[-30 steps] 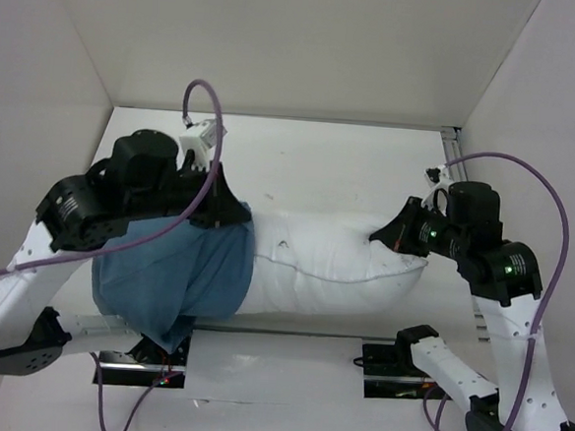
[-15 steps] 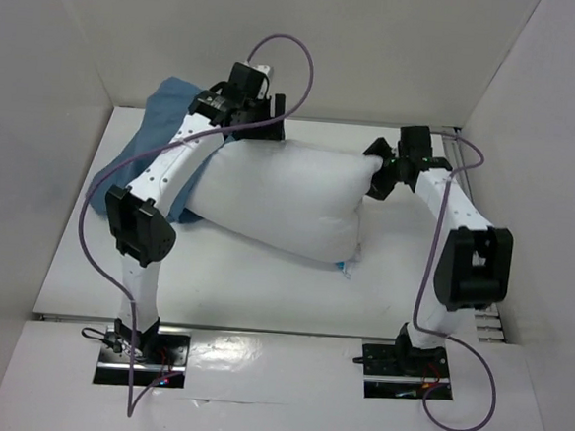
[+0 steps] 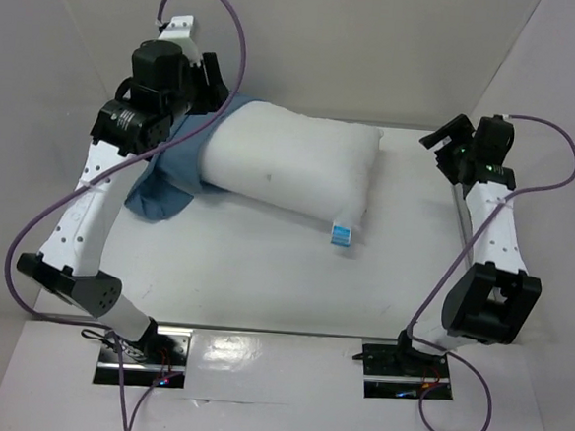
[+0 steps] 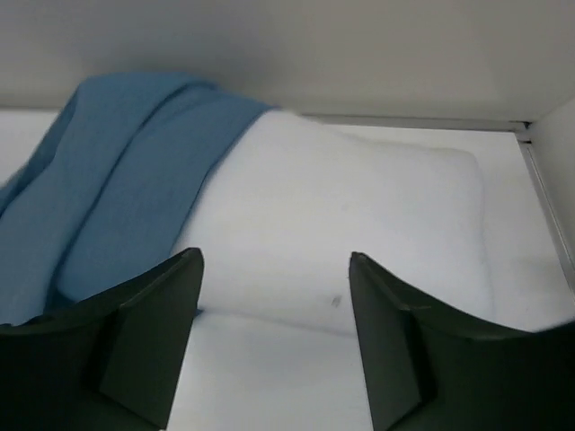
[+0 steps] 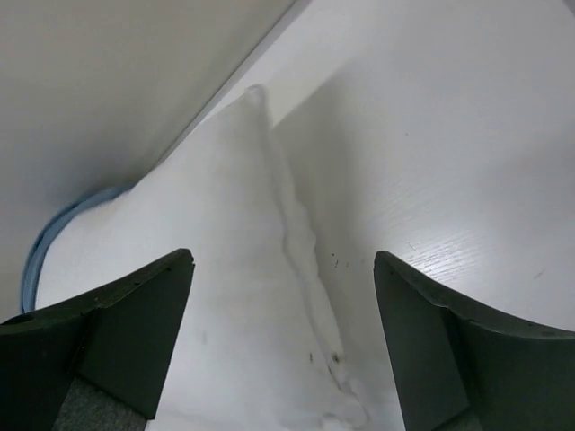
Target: Put the pillow into the pillowcase
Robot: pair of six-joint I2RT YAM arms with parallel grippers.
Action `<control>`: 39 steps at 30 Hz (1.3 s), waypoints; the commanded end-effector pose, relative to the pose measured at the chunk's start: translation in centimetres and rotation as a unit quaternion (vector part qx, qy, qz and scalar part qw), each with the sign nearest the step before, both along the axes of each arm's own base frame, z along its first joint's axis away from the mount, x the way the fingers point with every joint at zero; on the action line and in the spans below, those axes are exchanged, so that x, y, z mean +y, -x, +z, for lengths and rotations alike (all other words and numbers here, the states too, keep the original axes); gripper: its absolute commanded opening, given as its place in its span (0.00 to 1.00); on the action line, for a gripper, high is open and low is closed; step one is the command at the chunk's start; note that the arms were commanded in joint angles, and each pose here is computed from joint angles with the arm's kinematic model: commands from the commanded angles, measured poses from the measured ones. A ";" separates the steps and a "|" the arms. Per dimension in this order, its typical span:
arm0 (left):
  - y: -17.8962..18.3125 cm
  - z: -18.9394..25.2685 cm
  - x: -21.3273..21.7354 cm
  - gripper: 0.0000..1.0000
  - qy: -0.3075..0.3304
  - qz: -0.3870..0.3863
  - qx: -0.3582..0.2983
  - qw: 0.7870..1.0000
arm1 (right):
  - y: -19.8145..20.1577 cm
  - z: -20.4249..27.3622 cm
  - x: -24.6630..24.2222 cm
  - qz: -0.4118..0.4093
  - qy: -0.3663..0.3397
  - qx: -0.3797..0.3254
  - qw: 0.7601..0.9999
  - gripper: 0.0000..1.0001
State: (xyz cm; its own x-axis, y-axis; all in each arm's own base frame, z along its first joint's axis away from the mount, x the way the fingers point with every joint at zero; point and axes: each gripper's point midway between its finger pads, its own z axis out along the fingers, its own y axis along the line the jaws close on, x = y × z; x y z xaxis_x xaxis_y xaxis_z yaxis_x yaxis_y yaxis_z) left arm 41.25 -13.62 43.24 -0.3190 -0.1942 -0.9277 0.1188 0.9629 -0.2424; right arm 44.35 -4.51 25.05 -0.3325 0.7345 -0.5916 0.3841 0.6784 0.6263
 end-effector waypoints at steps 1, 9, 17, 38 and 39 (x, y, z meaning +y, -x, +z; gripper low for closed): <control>-1.7 -7.5 1.3 0.83 -0.060 0.021 0.075 0.995 | 0.7 1.1 2.6 0.069 0.047 -0.027 0.996 0.89; -3.5 -15.5 3.8 1.00 -0.144 0.097 0.149 0.974 | 2.5 -2.1 5.2 0.135 0.060 0.012 0.989 0.92; -5.0 -19.4 7.7 0.99 -0.241 0.190 0.175 0.935 | 4.6 -5.3 6.8 0.183 0.058 0.058 0.980 0.99; -7.8 -21.4 6.1 0.00 -0.134 0.107 0.216 0.961 | 4.2 -7.3 16.4 0.312 -0.016 0.018 0.950 0.95; -7.6 -20.6 4.7 0.00 -0.121 0.082 0.209 0.967 | 4.0 -7.6 17.5 0.322 -0.019 0.016 0.946 0.90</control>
State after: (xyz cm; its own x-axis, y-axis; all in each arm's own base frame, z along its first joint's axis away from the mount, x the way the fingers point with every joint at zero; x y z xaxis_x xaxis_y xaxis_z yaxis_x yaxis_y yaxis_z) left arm 47.96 -4.65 19.64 -0.7053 -0.0397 -0.7078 -0.2121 0.9645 0.1572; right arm 38.74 8.87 16.05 -0.7500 0.4235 -0.5081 0.0589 0.8079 0.5864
